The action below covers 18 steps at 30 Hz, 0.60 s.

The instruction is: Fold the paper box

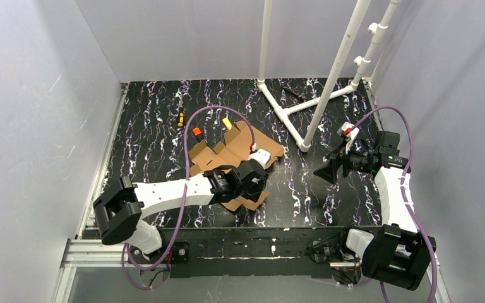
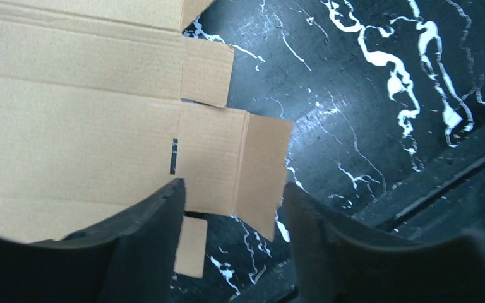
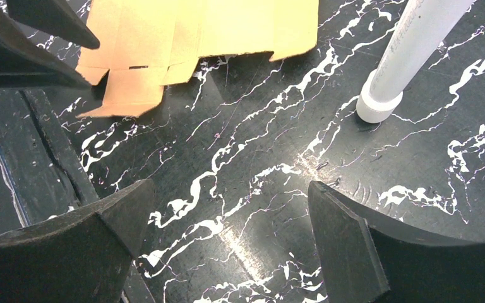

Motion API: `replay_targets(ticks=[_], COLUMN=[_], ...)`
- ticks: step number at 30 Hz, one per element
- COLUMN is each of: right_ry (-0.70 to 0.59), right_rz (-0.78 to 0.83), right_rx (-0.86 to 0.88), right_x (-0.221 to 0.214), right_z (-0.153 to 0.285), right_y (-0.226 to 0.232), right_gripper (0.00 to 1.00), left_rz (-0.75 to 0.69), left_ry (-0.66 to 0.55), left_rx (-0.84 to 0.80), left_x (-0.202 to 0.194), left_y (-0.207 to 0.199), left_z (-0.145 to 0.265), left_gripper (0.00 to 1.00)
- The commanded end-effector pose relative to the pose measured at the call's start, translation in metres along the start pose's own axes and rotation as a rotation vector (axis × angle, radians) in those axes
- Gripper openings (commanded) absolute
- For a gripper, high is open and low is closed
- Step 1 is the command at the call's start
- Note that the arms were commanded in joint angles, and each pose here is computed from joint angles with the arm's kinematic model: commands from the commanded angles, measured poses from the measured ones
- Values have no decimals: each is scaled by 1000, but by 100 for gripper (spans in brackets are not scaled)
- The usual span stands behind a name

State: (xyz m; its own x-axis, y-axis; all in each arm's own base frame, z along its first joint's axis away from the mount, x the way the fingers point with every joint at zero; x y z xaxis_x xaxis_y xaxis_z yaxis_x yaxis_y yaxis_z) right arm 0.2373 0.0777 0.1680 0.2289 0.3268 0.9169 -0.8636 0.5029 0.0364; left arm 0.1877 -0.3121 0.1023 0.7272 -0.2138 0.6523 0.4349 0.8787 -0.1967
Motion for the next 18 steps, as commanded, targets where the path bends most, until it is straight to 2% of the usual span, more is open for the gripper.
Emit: replay_targets(ticks=[1,4,7,12,18], right_ry=[-9,1,30,88,61], right_rz=[36,67,130,311,505], right_rx=[33,59,112,252,450], right_x=[3,2,-1,-5,-3], right_z=[0,1,2,5,-12], right_y=[6,12,24,51,82], right_gripper=[100,100,100,100,100], left_rz=[75,139,297,466,585], left_ry=[-74,-108,-134,-246,-307], left_rx=[-84,-164,-205,-162,-151], left_x=[34,45,46,47,61], left_y=[-5,10,54,118,163], left_z=[46,72,84,107,110], left_gripper=[63,74,82,96,98])
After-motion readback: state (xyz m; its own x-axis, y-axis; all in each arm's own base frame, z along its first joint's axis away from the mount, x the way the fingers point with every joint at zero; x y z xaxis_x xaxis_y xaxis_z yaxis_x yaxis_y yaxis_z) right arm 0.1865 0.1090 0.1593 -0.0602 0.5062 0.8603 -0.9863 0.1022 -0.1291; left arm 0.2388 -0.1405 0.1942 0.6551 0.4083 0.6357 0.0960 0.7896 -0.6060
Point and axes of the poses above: each gripper's point midway between its finger pads, its own z axis back along the fingers, its own y axis along the line the jaws close on, x = y × z, the point moved 1 cm from there along z, back along the fingers, and after that the axes turned 11 degrees about z, right-handed, at the moved point
